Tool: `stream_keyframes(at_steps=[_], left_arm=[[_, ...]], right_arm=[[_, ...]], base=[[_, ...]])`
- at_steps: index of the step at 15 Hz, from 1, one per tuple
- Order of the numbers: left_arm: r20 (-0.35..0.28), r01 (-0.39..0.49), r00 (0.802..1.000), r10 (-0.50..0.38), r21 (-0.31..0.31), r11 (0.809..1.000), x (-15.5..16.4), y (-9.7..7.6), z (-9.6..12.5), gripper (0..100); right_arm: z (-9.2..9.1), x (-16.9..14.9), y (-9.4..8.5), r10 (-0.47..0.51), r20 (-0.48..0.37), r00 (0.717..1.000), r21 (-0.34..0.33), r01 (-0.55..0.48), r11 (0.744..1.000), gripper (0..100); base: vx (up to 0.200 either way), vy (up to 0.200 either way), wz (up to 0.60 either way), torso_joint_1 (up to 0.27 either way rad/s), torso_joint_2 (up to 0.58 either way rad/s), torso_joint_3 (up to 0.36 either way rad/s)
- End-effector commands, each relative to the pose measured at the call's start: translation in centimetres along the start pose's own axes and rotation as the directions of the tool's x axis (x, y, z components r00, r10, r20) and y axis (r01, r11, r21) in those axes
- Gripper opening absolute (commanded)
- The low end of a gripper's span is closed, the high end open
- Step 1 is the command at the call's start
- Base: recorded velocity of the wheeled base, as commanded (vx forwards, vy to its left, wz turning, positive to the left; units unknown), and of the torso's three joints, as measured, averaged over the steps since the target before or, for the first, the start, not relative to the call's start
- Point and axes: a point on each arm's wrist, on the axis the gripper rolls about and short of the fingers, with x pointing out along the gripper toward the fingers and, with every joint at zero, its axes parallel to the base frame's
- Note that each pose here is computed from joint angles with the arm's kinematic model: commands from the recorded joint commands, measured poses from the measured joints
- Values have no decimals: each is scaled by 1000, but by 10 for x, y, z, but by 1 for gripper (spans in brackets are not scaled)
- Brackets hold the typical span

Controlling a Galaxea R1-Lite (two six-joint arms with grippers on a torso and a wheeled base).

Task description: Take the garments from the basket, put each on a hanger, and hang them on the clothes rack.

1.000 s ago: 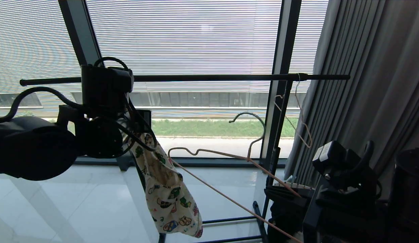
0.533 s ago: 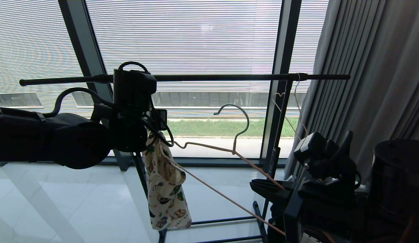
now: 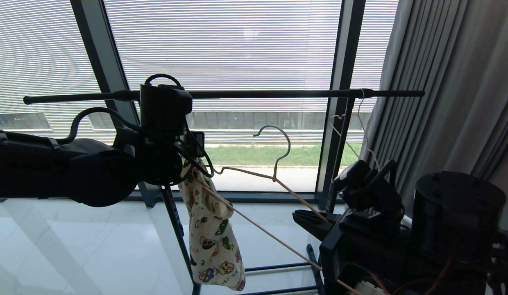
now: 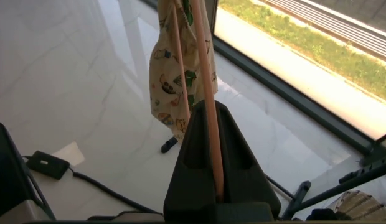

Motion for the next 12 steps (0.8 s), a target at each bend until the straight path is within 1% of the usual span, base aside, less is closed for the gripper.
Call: stream_keyframes(at_steps=[1,4,6,8,12], left_arm=[[3,-3,1000,3,-3,1000,-1,1,1,0],[0,-9,1000,9,-2,1000,0,2,0,0],[-3,-36,999,36,1,999,2,2,-1,0],[-4,-44,999,44,2,999,2,2,-1,0],[-8,-78,997,78,-5,997,7,10,-1,0]], right_arm=[[1,2,0,-4,4,1000,0,4,1000,0],[8,1,0,-5,30,1000,2,5,1000,0],[10,0,0,-6,39,999,3,6,1000,0],[12,-3,0,-7,46,999,4,7,1000,0],[12,-6,0,-9,49,999,4,8,1000,0]], base=[[0,0,0,0,0,0],[0,0,0,0,0,0],[0,0,0,0,0,0],[0,0,0,0,0,0],[0,0,0,0,0,0]])
